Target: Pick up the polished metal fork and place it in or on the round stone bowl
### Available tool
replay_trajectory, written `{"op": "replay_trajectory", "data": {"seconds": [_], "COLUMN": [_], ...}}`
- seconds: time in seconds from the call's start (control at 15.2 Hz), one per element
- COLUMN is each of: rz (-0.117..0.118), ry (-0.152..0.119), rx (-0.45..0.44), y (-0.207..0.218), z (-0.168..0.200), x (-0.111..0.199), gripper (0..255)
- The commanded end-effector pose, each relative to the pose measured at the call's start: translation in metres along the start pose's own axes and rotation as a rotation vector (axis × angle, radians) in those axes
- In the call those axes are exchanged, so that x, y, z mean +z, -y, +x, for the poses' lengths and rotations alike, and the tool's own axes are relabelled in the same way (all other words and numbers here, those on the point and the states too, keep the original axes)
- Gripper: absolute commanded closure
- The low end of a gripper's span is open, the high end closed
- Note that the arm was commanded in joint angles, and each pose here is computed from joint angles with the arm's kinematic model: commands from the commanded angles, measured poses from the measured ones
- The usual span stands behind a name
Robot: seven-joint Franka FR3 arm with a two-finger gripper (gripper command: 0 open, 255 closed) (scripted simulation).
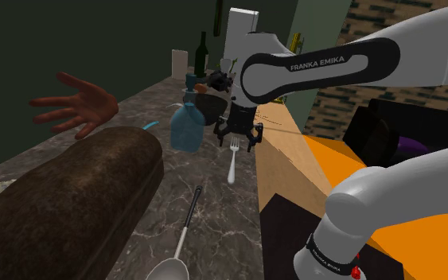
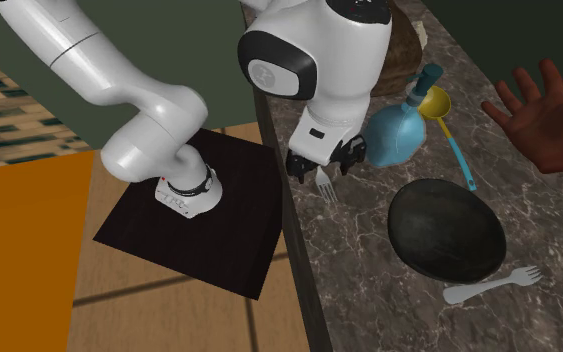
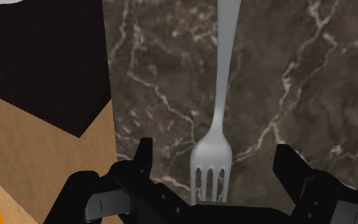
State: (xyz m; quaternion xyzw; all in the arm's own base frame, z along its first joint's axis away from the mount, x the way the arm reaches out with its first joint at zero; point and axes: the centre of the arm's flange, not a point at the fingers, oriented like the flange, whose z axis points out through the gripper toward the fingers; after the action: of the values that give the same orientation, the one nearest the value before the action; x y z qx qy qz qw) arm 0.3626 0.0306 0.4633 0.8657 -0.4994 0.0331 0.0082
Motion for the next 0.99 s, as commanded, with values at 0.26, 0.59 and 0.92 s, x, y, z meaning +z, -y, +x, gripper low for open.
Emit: {"op": "replay_trajectory", "data": {"seconds": [0.26,0.59,0.92], "rz": [0.0,0.0,0.0], "ry": [0.0,0.0,0.0], "rx": [0.0,0.0,0.0], "y": [0.0,0.0,0.0], "z": [0.0,0.0,0.002], "x": [0.0,0.0,-0.026], "gripper": [255,255,255]}}
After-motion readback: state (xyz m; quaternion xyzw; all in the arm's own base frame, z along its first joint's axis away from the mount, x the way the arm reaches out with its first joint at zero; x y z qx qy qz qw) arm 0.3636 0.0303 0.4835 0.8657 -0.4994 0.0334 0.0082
